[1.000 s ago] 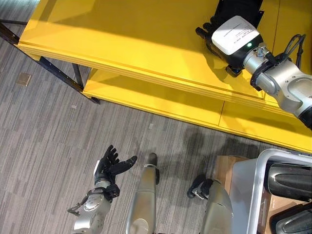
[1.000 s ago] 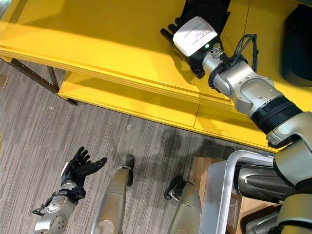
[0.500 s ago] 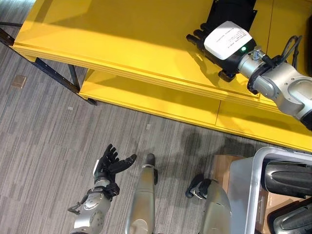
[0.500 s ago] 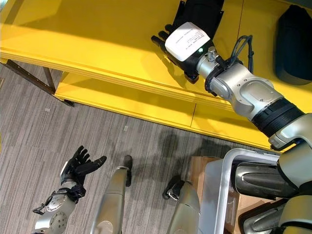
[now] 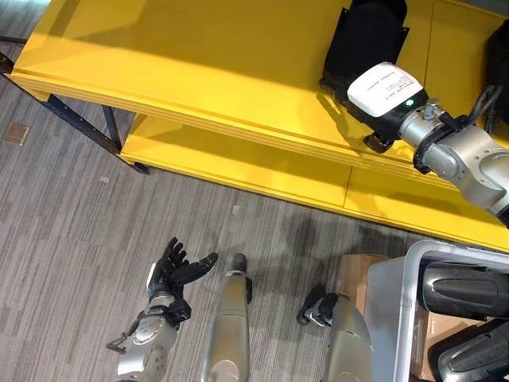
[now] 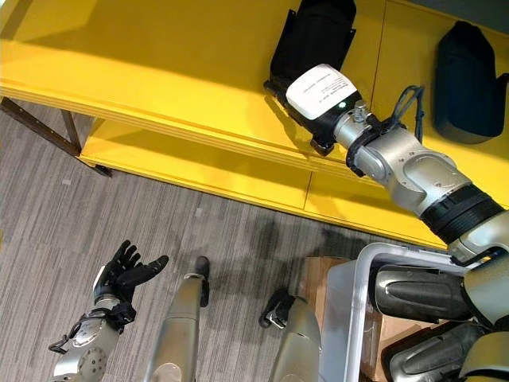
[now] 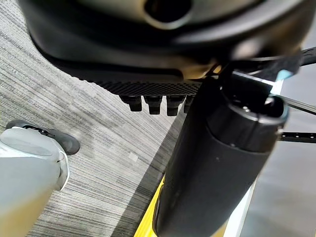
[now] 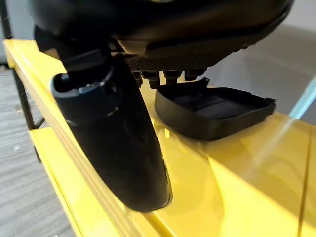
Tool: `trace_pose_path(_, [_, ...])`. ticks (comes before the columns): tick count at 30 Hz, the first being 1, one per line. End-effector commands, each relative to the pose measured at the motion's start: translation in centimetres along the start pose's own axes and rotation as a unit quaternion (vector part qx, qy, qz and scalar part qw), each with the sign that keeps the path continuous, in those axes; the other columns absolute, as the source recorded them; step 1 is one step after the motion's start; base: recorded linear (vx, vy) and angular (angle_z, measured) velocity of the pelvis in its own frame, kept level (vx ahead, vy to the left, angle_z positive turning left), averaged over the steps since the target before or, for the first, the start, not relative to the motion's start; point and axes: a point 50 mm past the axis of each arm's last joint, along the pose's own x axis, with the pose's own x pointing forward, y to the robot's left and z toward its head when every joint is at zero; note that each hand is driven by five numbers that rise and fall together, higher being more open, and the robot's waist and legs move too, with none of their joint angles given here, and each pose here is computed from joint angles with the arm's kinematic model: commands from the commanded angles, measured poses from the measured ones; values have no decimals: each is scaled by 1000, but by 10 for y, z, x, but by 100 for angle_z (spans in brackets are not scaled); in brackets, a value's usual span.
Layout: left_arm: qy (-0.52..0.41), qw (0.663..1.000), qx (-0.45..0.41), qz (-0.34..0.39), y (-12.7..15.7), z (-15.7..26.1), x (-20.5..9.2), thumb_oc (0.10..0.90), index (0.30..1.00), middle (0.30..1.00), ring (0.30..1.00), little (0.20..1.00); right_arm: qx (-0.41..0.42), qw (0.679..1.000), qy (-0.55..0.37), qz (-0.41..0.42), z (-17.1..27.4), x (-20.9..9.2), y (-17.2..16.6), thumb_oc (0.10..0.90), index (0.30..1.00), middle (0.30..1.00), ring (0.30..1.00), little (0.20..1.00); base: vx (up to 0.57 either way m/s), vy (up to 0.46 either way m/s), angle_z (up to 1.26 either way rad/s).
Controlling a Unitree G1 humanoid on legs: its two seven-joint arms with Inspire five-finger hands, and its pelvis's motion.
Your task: Move parts from the plastic box to the shelf.
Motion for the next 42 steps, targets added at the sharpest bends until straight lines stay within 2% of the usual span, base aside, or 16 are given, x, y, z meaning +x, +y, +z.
trace_pose_path(1, [-53, 998, -11, 25, 13, 18, -3, 900, 1000, 1000, 1000, 1000, 34, 984, 31, -169, -15, -8, -65, 900, 1000, 1000, 1000, 1000, 0, 0, 0])
trace_pose_path(10, [-47, 998, -22, 25, 9, 15, -5, 900, 1000, 1000, 1000, 1000, 181, 943, 3, -278, 2, -17, -81, 900, 1000, 1000, 1000, 1000, -2, 8, -4])
trace_pose_path(13, [-47, 998, -20, 25, 10, 15, -5, 900, 1000, 1000, 1000, 1000, 194, 940, -3, -282, 3, -17, -83, 900, 1000, 1000, 1000, 1000, 0, 0, 0])
trace_pose_path(14, [-42, 999, -22, 25, 9, 13, -5, 900, 1000, 1000, 1000, 1000, 240, 923, -6, -300, 4, -16, -87, 900, 1000, 1000, 1000, 1000, 0, 0, 0])
trace_pose_path(17, [-42, 999, -22, 22, 9, 14, -6, 900, 1000, 1000, 1000, 1000, 284, 907, -6, -311, 5, -12, -88, 900, 1000, 1000, 1000, 1000, 0, 0, 0])
trace_pose_path(29, [-43, 999, -15, 14, 9, 17, -5, 900, 1000, 1000, 1000, 1000, 377, 877, 2, -297, 2, 20, -103, 900, 1000, 1000, 1000, 1000, 0, 0, 0])
trace_pose_path(42, [-39, 999, -15, 12, 7, 18, 0, 900, 1000, 1000, 1000, 1000, 490, 818, 90, -286, -13, 44, -79, 900, 1000, 1000, 1000, 1000, 0, 0, 0])
